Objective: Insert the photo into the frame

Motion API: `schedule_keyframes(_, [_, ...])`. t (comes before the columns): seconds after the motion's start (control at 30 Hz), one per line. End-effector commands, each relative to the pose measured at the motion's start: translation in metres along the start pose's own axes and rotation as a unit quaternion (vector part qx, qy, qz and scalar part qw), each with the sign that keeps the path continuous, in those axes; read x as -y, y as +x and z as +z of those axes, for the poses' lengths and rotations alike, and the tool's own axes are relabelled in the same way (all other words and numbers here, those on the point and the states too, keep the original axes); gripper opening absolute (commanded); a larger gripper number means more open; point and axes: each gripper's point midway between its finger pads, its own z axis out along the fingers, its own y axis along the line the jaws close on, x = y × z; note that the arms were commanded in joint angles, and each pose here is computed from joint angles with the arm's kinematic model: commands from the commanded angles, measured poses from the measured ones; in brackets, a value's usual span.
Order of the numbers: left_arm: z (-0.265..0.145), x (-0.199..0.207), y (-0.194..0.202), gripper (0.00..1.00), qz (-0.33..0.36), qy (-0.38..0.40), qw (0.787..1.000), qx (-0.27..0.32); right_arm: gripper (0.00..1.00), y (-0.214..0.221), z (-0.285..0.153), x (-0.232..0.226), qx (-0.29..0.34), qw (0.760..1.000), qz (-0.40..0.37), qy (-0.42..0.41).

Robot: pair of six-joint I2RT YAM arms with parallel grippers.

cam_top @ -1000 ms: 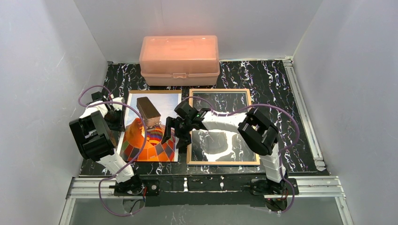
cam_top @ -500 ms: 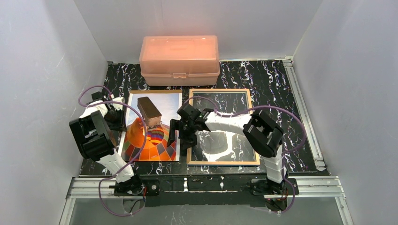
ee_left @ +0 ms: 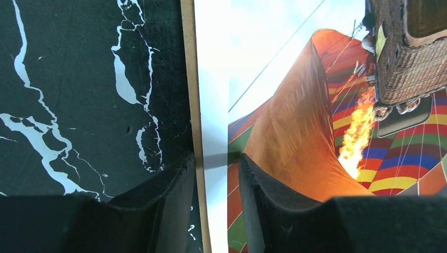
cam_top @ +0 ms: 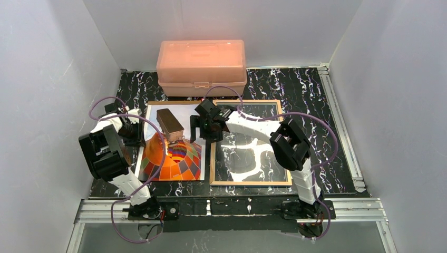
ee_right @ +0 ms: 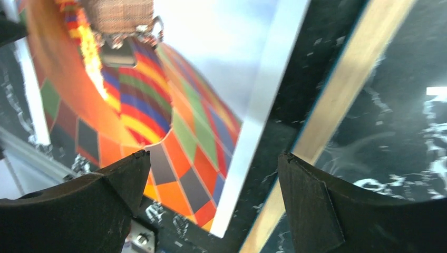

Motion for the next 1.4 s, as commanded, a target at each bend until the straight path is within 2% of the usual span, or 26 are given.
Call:
schedule_keyframes(0.0, [-0.023,0.01,-0.013,0.34,0.004,0.0,0.999,0.036,0.99,-0.019,0.01,0.028,0.025,0.997,-0.023,0.063])
schedule_keyframes(0.13, [-0.033,0.016,-0.019,0.36,0.002,0.007,0.999,0.053,0.99,-0.025,0.023,0.031,0.019,0.998,-0.014,0.056])
schedule_keyframes(0.4, [-0.015,0.011,-0.008,0.36,0.005,-0.003,0.999,0.04,0.99,-0.036,0.035,0.028,0.023,0.999,0.004,0.047])
schedule_keyframes(0.6, [-0.016,0.009,-0.008,0.35,0.013,-0.012,0.999,0.044,0.99,-0.047,0.036,0.02,0.035,0.998,0.001,0.048])
schedule_keyframes(0.9, [0.003,0.014,-0.003,0.35,0.009,-0.002,1.0,0.027,0.99,-0.049,0.056,0.049,0.03,0.996,0.054,0.067])
schedule_keyframes(1.37, [0.025,0.04,0.003,0.32,0.047,-0.004,0.999,0.0,0.99,-0.043,0.047,0.028,0.008,0.996,0.084,-0.011])
